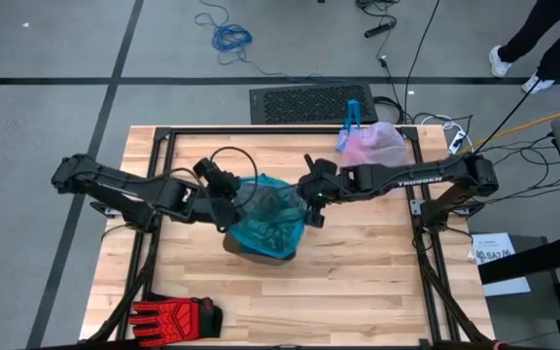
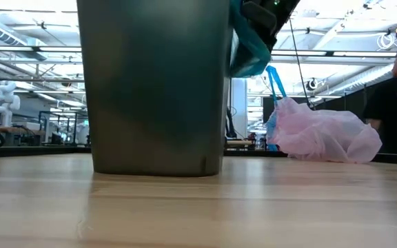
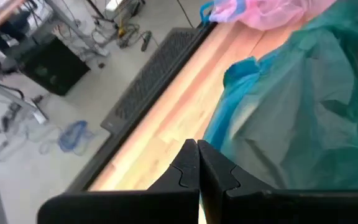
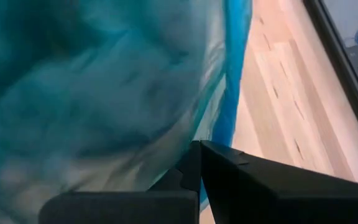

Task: Place trash/remove bag and relplace
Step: Insert a new trash bag into the trash bin

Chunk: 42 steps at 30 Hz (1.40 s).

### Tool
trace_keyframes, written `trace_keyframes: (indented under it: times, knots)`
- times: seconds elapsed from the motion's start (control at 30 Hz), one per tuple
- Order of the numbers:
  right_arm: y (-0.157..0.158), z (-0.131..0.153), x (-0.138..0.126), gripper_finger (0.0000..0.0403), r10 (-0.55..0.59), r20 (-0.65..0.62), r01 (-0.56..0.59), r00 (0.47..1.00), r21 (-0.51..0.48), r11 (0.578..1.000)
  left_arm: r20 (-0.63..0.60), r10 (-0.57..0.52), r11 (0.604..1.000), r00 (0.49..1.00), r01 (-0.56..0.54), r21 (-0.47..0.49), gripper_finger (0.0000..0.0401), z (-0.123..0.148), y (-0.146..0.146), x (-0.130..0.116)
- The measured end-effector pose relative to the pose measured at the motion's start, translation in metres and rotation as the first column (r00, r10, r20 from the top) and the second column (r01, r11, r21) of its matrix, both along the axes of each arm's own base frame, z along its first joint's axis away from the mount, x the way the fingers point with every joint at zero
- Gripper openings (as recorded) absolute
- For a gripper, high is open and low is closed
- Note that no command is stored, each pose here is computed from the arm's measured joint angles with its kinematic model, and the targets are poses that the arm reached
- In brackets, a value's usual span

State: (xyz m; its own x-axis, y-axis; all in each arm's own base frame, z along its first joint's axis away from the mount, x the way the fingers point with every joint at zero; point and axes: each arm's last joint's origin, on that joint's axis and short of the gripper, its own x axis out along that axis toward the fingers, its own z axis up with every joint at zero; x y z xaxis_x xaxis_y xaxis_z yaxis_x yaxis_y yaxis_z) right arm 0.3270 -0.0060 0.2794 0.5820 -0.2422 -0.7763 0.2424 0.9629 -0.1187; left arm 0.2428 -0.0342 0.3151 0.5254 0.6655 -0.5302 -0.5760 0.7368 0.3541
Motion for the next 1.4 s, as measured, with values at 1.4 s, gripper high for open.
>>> trace_keyframes:
  times: [1.4]
  knots:
    - [0.035,0.060,-0.057,0.0000,0.064,0.127,-0.045,0.990,-0.147,0.988,0.115,-0.590,0.762,0.799,0.599,-0.248,0.0000,0.023,-0.087,-0.083]
